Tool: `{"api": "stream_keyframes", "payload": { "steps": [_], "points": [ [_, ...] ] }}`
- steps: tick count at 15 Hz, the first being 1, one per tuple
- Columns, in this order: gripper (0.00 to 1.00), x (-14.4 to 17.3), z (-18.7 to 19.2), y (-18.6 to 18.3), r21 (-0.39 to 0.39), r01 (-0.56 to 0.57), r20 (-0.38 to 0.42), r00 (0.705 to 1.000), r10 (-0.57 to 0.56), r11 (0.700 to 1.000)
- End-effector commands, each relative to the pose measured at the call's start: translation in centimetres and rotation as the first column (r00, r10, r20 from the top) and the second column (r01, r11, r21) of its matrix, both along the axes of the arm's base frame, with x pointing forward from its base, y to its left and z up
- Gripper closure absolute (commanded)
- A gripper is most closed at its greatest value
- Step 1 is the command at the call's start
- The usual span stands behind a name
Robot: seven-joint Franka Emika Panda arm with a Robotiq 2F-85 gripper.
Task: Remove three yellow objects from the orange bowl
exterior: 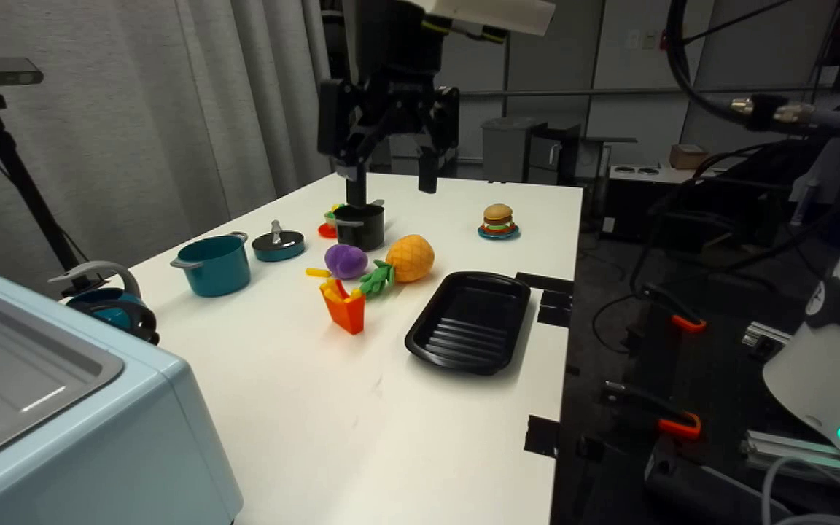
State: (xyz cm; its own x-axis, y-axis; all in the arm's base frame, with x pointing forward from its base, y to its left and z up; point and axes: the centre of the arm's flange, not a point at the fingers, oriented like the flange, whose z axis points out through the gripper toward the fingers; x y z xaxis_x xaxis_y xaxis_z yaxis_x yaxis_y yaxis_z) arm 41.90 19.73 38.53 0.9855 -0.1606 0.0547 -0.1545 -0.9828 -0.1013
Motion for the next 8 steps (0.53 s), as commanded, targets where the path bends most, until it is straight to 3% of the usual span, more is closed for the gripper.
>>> {"api": "stream_keyframes", "payload": {
  "steps": [1, 8],
  "points": [
    [0.0, 4.0, -2.4, 0.6, 0.001, -0.003, 0.004, 1.0, 0.003, 1.0],
    [0.0, 8.8, -6.6, -0.9, -0.034, -0.013, 0.023, 1.0, 0.013, 0.999]
  ]
}}
